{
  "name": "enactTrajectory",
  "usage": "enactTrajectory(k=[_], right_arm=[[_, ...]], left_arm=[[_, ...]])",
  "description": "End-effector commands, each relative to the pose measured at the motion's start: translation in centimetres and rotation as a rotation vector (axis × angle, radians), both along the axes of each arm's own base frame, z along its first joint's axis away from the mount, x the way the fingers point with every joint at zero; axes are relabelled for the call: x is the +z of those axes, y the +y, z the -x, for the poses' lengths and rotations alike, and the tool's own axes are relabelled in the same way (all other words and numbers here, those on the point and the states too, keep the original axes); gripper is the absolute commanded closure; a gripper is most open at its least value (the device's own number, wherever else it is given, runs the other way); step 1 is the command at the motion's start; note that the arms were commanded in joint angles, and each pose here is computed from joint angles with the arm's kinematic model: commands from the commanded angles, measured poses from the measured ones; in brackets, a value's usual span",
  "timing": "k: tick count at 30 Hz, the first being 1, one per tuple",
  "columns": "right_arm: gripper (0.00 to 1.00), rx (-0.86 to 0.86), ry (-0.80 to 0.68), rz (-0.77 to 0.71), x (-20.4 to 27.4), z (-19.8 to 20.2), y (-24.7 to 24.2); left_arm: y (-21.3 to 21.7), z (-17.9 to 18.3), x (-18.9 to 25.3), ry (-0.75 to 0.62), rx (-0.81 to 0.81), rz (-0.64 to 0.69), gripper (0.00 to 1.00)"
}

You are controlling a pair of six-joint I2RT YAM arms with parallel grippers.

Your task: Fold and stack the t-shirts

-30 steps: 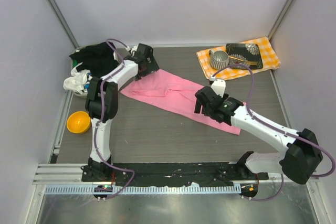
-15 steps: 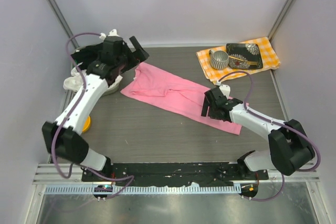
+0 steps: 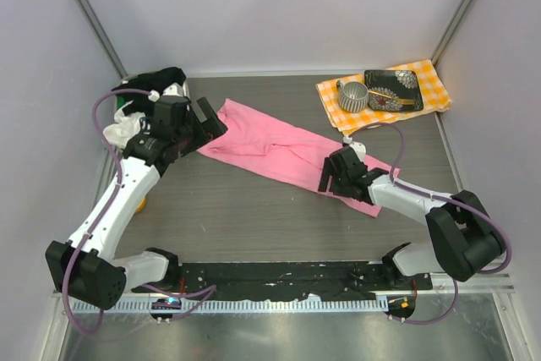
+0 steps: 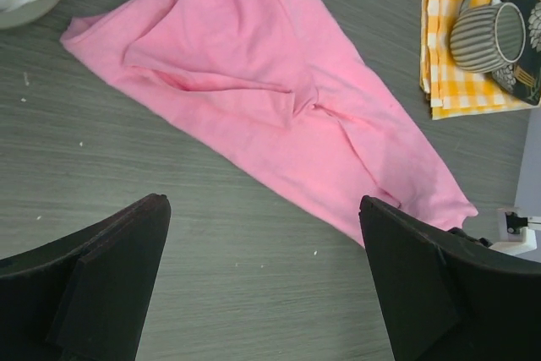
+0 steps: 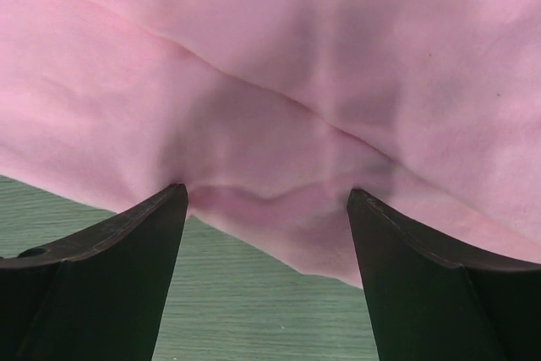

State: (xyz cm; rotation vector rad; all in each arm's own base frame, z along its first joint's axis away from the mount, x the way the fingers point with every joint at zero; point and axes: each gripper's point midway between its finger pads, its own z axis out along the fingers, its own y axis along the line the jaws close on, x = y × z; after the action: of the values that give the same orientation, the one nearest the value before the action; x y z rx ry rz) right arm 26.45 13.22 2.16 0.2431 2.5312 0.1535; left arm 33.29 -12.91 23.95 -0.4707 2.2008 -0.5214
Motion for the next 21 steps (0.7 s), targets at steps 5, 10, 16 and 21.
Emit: enactTrajectory(k=[5, 10, 16, 21], right_arm=[[0.17, 0.171, 0.168, -0.158, -2.7, 7.3, 7.1], [0.17, 0.280, 0.134, -0.172, -0.8, 9.6, 12.1], [0.17, 0.434, 0.116, -0.157, 1.4, 13.2, 17.9], [0.16, 0.544, 0.079, -0.126, 3.5, 14.5, 22.0]], left_arm=[[1.1, 1.1, 1.6, -0.048, 0.030, -0.007, 0.00], [1.2, 1.2, 2.0, -0.052, 0.033, -0.008, 0.00], [1.1, 1.3, 2.0, -0.051, 0.031, -0.005, 0.00], [1.1, 1.4, 1.8, -0.046, 0.028, 0.000, 0.00]])
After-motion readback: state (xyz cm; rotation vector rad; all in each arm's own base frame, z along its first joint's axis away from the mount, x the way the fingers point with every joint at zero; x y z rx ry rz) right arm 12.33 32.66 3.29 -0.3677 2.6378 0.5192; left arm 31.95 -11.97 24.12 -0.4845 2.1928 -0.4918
